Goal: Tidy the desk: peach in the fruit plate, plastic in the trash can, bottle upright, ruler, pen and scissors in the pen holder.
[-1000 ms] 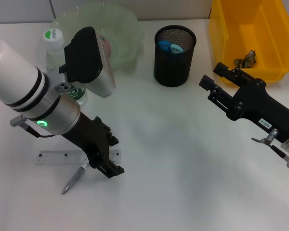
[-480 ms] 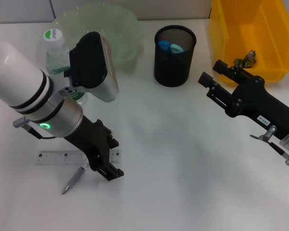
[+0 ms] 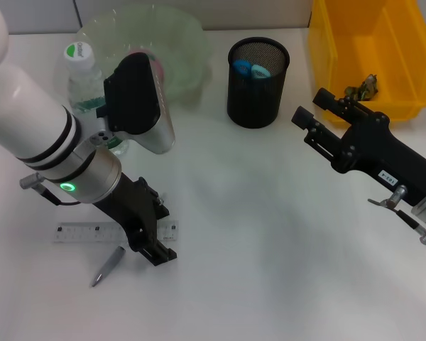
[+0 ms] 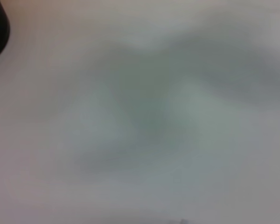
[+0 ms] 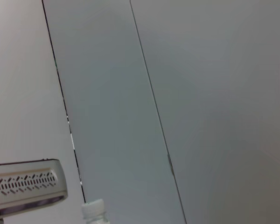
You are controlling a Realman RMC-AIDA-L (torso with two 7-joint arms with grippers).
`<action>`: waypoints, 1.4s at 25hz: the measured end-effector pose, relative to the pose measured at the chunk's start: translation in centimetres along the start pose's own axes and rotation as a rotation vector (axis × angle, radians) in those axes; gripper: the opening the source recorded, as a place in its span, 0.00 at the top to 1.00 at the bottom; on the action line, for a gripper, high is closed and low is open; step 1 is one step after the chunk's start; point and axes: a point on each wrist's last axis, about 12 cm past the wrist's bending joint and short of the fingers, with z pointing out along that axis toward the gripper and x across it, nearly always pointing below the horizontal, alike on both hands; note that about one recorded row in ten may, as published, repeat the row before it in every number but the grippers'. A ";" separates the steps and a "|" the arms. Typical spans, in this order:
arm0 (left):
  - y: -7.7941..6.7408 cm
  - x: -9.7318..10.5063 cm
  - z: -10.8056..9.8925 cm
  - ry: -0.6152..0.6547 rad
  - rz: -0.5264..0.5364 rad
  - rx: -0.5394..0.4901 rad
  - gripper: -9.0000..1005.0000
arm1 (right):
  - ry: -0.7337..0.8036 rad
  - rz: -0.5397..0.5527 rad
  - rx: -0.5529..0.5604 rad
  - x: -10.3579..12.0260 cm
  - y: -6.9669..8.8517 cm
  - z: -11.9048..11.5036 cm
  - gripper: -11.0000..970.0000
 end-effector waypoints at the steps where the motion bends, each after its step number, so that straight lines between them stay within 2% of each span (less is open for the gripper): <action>1: 0.0 0.0 0.0 0.001 0.001 0.000 0.22 | 0.000 0.001 0.000 0.0 0.0 0.0 0.42; 8: 0.0 0.1 0.2 0.003 -0.004 0.001 0.24 | 0.000 0.002 -0.001 0.0 0.0 0.1 0.42; 14: 0.0 0.1 0.3 0.000 0.001 0.004 0.42 | 0.000 0.002 -0.003 0.0 0.0 0.1 0.41; 25: -0.1 0.0 0.4 0.014 0.019 0.004 0.47 | -0.001 0.000 -0.005 -0.1 0.0 0.2 0.40; 30: -0.2 -0.1 0.4 0.016 0.023 0.002 0.61 | 0.000 0.000 -0.005 -0.1 0.0 0.2 0.40; 35: -0.2 -0.4 0.2 0.011 0.027 -0.004 0.60 | -0.001 -0.001 -0.008 -0.1 0.0 0.4 0.39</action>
